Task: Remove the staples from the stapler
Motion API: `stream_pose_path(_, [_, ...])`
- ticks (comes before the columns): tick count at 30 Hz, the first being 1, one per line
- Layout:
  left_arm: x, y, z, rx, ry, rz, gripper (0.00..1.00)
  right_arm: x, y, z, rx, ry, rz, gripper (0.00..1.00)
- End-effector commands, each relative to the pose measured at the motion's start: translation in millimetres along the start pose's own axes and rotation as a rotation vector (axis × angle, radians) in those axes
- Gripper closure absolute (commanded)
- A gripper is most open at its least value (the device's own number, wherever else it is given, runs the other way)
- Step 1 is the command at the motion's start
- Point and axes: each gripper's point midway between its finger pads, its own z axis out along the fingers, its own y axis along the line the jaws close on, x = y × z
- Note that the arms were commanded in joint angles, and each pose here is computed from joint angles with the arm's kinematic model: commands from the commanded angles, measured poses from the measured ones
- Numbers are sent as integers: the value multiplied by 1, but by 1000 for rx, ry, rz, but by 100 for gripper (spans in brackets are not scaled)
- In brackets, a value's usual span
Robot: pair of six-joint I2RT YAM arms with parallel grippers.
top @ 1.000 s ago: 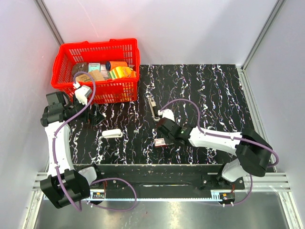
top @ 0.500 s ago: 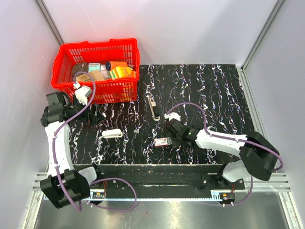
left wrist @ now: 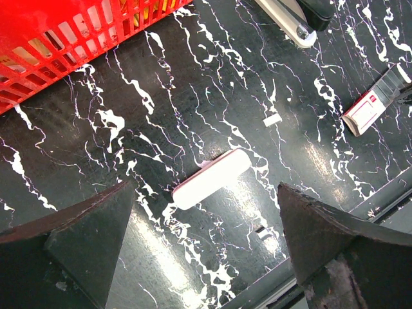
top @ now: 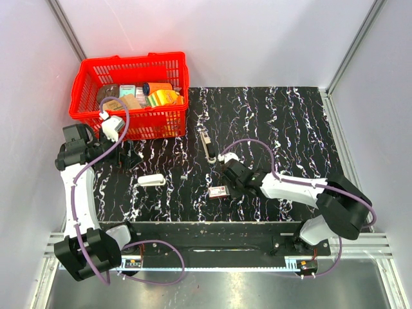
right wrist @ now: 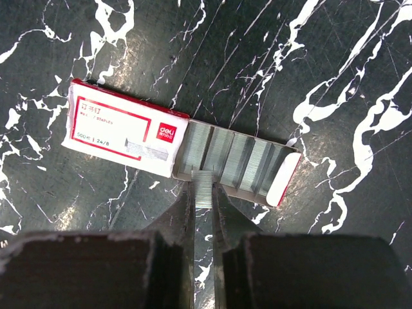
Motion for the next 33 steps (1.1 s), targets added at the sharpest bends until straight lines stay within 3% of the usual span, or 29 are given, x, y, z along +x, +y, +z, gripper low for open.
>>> stream_pose_path(1, [-7,-4,1,28,-25,15,1,-20,7,1,-29,-43,-2,97])
stream_pose_path(26, [-2,-7,3,44,-19,9,1,-25,12,10,-56,-43,-5,97])
stream_pose_path(33, [-2,-6,3,41,-20,15,1,-28,13,11,-57,-49,5,92])
